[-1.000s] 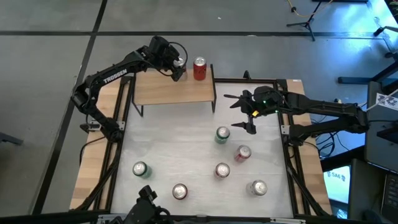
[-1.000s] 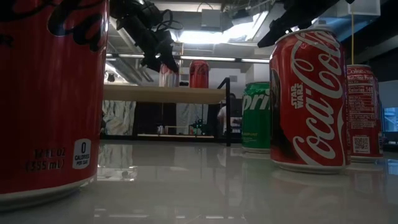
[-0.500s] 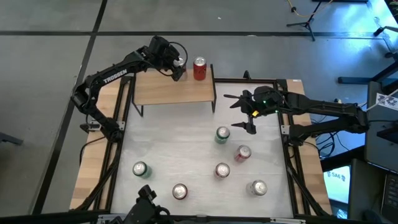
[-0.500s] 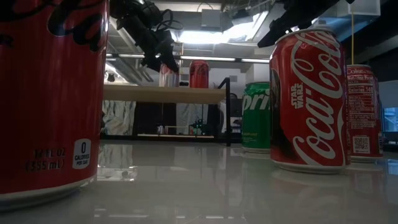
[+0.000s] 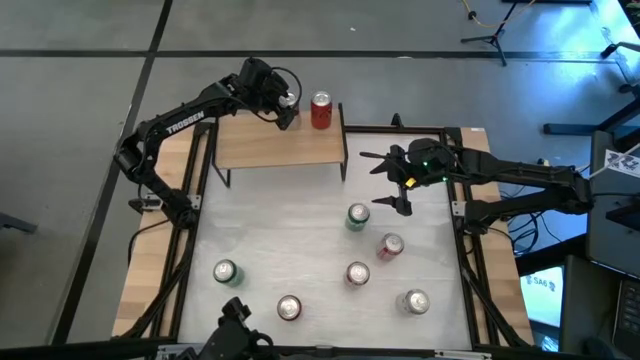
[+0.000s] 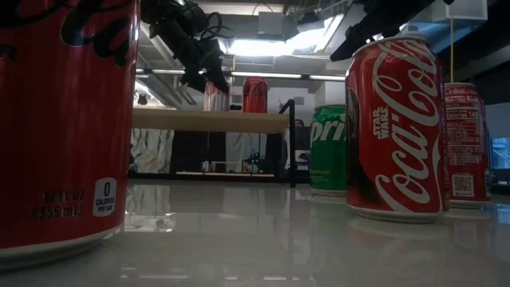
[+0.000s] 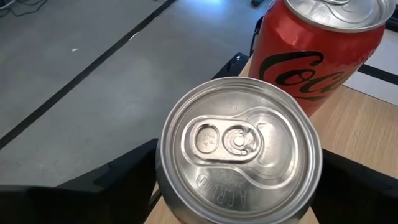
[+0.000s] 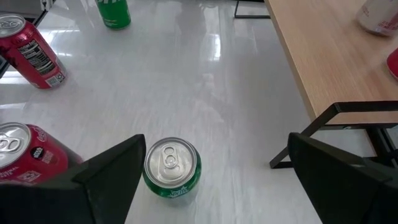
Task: Place canned beverage on shelf
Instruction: Put the top silver soda can on the shelf
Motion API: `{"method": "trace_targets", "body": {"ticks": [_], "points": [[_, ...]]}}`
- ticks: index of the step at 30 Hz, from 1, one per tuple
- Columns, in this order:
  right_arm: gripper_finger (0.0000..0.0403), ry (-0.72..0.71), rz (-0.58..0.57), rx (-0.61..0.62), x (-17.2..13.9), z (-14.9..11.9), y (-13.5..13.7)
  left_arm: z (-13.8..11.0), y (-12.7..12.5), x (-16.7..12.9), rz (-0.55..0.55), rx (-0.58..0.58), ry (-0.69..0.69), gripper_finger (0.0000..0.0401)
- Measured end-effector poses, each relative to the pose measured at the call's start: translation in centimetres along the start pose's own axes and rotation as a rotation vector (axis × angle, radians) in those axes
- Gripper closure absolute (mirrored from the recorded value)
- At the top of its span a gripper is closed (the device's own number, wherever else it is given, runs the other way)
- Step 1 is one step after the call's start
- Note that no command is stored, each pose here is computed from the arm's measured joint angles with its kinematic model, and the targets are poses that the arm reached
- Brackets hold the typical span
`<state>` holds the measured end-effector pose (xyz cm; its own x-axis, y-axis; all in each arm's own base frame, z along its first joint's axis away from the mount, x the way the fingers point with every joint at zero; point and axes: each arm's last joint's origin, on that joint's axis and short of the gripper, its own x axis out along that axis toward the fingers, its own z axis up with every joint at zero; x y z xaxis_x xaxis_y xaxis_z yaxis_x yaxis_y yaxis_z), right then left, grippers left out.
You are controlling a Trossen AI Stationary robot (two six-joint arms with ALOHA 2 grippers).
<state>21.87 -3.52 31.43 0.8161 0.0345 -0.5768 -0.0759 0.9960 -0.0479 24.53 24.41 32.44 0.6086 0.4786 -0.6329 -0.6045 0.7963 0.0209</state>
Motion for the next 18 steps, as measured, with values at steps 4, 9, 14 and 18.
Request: {"method": "trace_targets", "body": {"ticks": [4, 9, 14, 18], "points": [[0.0017, 0.000, 0.000, 0.001, 0.00, 0.00, -0.01, 0.00, 0.00, 0.00, 0.000, 0.000, 0.000, 0.0025], [0.0017, 0.000, 0.000, 0.002, 0.00, 0.00, 0.00, 0.03, -0.38, 0.03, -0.009, 0.007, 0.000, 0.0008], [0.0017, 0.000, 0.000, 0.002, 0.00, 0.00, 0.00, 0.04, -0.50, 0.04, -0.012, 0.009, 0.000, 0.0006], [0.0017, -0.001, 0.000, 0.002, 0.00, 0.01, 0.00, 0.12, -0.51, -0.23, -0.011, 0.010, -0.006, 0.0006]]}}
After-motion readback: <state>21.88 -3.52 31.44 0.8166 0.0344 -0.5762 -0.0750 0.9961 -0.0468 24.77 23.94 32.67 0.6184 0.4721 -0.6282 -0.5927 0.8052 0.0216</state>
